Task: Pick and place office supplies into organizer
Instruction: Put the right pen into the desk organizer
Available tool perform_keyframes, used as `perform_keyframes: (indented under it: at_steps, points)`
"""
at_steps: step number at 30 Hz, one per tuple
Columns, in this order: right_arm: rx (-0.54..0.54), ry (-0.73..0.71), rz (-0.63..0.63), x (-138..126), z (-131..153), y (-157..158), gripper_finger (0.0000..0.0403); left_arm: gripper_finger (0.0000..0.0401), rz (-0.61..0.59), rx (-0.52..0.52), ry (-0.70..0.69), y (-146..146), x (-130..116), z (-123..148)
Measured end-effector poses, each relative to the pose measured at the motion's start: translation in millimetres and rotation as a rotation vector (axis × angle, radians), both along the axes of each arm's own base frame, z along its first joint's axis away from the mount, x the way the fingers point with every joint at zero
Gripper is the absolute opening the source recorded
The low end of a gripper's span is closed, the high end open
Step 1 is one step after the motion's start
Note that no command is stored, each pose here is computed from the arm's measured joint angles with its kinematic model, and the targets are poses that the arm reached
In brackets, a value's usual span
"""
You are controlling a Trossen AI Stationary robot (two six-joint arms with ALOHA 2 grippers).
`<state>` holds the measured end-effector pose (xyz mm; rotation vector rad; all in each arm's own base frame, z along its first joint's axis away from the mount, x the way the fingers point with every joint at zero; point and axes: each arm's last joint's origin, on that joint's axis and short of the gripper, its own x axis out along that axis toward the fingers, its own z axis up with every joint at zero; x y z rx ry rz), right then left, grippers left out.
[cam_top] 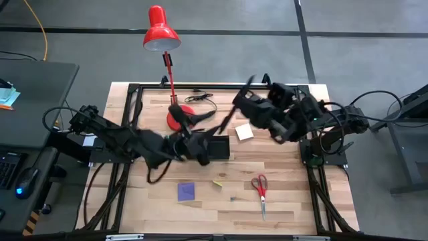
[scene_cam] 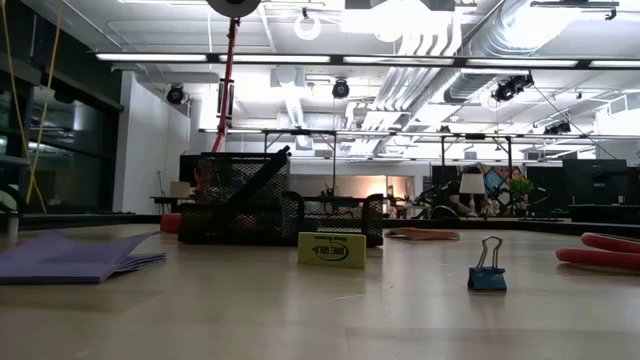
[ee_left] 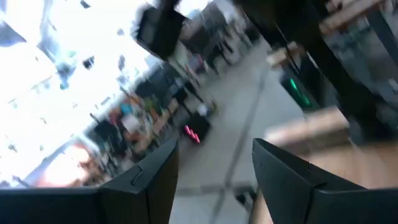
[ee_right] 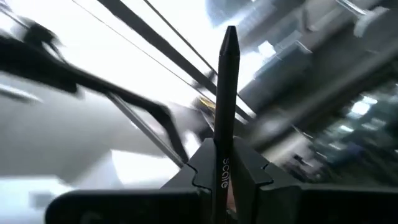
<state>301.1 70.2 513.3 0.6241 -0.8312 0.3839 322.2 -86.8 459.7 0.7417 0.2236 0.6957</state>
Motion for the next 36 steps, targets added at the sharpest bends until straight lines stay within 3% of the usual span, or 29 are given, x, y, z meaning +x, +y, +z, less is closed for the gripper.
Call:
perform_keyframes:
  at_steps: [4, 8, 11, 20, 36]
  points:
    - [0.029, -0.125, 0.036, -9.4, 7.7, -8.1, 0.0012, 0.018, -0.057, 0.181, -0.12, 13.2, -2.5, 28.2]
    - [0.032, -0.138, 0.067, -8.8, 8.0, -13.2, 0.0012, 0.0181, -0.143, 0.416, -0.229, 22.8, -5.7, 46.4]
    - [0.036, -0.142, 0.085, -8.7, 8.2, -15.9, 0.0012, 0.0188, -0.209, 0.497, -0.257, 31.1, -1.7, 47.4]
    - [0.062, -0.099, 0.117, 5.6, -1.0, -19.1, 0.0012, 0.0209, -0.255, 0.576, -0.228, 35.3, 7.2, 41.8]
    - [0.136, -0.078, 0.161, 25.7, -15.8, -23.2, 0.0012, 0.0205, -0.209, 0.647, -0.236, 31.3, 9.4, 42.0]
